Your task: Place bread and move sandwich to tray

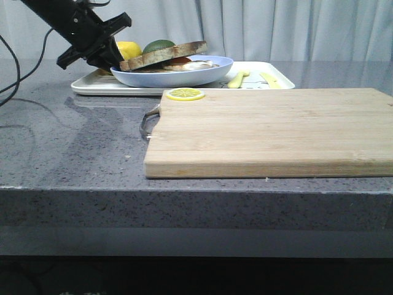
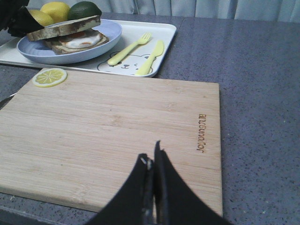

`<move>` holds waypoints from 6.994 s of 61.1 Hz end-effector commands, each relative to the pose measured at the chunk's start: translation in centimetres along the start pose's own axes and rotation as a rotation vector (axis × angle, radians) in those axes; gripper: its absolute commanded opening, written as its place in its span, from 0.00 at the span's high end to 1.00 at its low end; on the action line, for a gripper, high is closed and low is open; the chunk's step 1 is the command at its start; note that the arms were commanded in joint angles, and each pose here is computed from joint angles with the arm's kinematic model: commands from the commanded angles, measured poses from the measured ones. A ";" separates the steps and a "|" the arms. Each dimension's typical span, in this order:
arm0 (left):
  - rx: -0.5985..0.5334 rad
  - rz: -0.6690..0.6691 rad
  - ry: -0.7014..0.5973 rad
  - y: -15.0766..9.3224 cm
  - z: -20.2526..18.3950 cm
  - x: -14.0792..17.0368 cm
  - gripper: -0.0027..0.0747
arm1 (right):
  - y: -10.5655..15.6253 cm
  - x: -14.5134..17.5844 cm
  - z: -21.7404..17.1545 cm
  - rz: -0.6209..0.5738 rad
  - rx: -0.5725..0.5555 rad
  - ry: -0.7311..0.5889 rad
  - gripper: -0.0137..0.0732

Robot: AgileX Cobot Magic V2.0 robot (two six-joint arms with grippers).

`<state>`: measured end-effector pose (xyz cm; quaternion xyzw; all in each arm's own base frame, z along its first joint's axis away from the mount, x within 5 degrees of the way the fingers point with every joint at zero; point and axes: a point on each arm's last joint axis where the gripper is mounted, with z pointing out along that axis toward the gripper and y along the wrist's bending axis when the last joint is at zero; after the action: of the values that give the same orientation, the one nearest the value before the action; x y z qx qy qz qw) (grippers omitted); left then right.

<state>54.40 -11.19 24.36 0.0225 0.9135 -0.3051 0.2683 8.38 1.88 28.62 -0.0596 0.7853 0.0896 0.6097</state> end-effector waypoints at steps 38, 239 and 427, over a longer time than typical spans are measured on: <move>0.112 0.126 -0.162 -4.6 -7.1 -2.6 0.54 | 0.1 -1.5 -0.2 0.003 -0.006 -0.094 0.91; -0.230 0.395 -0.941 -6.0 -35.8 38.2 0.99 | 0.1 -1.3 -0.2 0.003 -0.004 -0.080 0.91; -0.427 0.293 -1.004 1.3 -27.1 42.5 0.99 | -1.8 9.0 -1.0 0.078 0.188 -0.280 0.91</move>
<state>5.59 0.04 19.52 -0.0527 0.7381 -0.0420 0.6713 5.66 0.07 19.11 0.0411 0.7324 0.0462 0.6781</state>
